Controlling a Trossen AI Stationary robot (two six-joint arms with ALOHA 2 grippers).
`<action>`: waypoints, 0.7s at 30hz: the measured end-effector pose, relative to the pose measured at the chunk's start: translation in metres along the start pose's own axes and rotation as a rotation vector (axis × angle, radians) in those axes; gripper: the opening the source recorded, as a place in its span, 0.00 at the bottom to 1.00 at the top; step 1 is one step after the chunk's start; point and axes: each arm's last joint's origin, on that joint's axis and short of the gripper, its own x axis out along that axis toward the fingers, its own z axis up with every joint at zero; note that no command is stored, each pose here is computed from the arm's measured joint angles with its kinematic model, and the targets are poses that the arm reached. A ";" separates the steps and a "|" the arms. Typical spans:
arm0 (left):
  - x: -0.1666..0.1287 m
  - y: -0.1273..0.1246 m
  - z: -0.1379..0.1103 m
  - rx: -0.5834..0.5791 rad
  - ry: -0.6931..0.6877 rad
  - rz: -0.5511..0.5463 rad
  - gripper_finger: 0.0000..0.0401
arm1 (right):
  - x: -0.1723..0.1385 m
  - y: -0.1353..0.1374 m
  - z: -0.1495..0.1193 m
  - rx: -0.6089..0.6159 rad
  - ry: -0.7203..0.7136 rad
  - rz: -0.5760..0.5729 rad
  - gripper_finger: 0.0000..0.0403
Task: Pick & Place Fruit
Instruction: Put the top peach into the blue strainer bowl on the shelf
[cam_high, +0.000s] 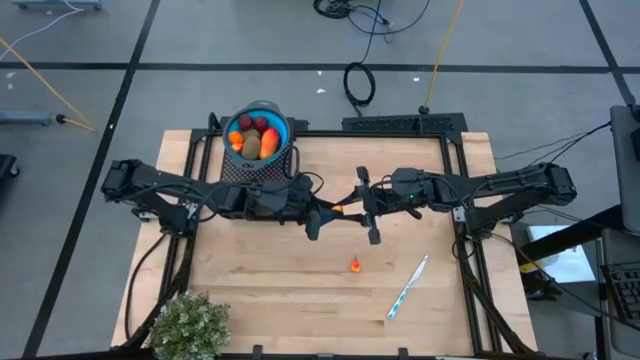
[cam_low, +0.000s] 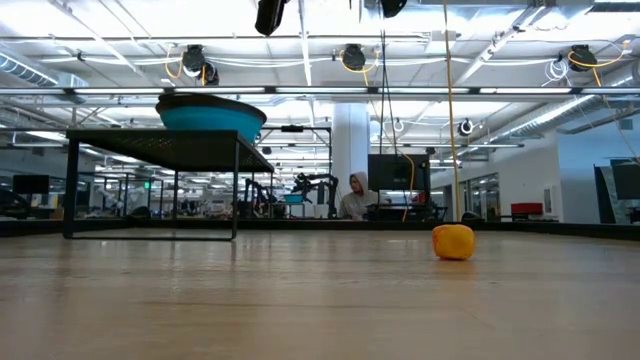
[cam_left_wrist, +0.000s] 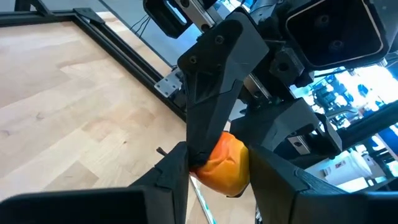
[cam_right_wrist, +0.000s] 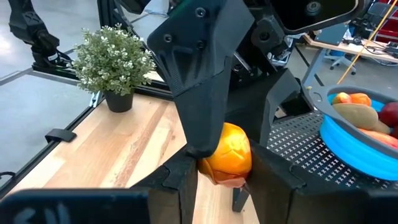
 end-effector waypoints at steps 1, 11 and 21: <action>0.000 0.000 0.000 0.000 0.000 0.000 0.33 | 0.000 0.000 0.000 0.001 0.000 0.000 0.28; 0.000 0.000 -0.001 0.000 0.010 -0.008 0.34 | 0.001 0.008 0.000 -0.001 0.011 0.026 0.33; 0.001 0.000 -0.002 0.001 0.015 -0.008 0.34 | 0.001 0.013 -0.001 -0.001 0.027 0.040 0.40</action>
